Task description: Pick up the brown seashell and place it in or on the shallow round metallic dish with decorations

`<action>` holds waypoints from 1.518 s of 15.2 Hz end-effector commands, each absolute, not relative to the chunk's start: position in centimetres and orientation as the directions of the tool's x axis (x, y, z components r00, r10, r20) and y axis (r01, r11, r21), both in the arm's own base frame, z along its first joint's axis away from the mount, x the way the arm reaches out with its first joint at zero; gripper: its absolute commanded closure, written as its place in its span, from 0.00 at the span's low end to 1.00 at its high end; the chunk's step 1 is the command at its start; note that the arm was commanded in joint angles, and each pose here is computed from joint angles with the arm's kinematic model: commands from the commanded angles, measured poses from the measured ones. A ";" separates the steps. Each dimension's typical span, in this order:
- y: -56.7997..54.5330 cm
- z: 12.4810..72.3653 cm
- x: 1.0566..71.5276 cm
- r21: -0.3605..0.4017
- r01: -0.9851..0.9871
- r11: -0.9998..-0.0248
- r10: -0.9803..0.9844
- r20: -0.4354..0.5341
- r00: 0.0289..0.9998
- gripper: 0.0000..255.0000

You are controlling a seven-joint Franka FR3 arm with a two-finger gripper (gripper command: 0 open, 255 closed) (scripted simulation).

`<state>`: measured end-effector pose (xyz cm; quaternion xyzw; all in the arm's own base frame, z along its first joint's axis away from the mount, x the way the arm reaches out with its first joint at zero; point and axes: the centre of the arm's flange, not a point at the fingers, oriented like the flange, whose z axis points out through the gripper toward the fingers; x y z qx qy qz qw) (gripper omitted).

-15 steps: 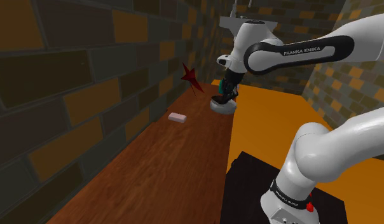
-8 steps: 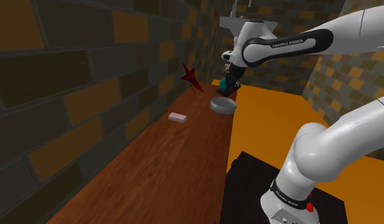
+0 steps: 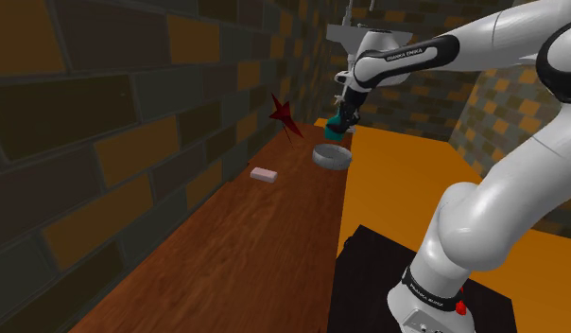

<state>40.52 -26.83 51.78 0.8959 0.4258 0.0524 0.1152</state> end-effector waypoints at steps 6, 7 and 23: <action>-29.5 49.5 41.2 0.252 0.752 -0.609 0.776 -0.006 0.631 1.00; -29.5 48.9 41.2 0.252 0.752 -0.609 0.776 -0.006 0.631 1.00; -29.5 42.0 41.2 0.252 0.752 -0.609 0.776 -0.006 0.631 1.00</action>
